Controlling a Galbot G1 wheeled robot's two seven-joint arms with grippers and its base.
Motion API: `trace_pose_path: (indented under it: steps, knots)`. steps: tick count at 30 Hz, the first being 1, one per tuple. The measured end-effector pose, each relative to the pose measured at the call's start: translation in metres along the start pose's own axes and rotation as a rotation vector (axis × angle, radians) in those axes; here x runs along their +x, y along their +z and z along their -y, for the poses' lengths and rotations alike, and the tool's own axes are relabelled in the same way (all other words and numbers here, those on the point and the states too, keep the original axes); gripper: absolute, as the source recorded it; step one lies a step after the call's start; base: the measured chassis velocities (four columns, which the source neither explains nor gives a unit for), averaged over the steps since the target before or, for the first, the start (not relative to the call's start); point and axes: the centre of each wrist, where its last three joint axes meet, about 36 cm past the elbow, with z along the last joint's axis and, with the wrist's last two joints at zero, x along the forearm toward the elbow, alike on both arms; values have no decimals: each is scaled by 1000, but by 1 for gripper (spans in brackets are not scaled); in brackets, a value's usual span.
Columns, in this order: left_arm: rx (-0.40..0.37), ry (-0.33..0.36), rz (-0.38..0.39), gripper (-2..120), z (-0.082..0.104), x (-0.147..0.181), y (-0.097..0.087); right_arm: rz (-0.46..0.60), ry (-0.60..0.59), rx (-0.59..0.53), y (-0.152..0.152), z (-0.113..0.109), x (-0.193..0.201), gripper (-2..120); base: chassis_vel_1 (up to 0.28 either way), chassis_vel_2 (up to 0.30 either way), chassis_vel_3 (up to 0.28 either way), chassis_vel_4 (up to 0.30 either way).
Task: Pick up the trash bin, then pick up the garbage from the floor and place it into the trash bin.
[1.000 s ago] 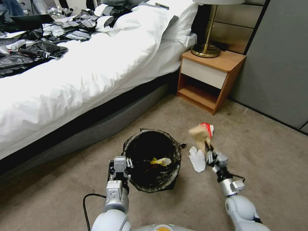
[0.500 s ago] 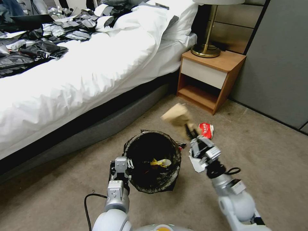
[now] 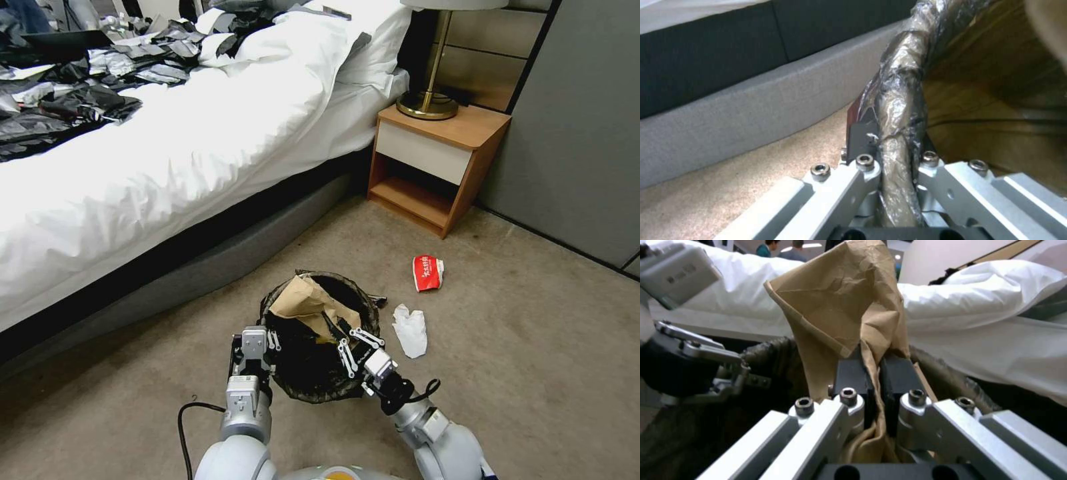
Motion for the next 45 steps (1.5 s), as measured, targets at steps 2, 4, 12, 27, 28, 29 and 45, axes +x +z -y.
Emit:
trace_pose_path:
  steps: [2,4,12,27,28,29,45]
  knots:
    - [0,0,0,0,0,0,0,-5,1,-2,2,0,0,2,0,0,0,0]
    - [0,0,1,0,0,0,0,-17,0,-6,5,-1,1,2,0,0,0,0]
    - [0,0,4,0,0,0,-1,-67,5,-5,14,-5,9,12,0,0,0,0]
    - [2,2,13,0,0,-3,-4,-84,-7,-3,18,-17,13,68,0,0,0,0]
    - [2,2,13,0,0,-3,-4,-84,-7,-3,18,-17,13,68,0,0,0,0]
    - [2,2,14,0,0,-3,-5,-83,-6,0,17,-16,13,73,0,0,0,0]
    - [3,4,19,0,-1,-3,-7,-57,18,34,7,-7,15,100,0,0,0,0]
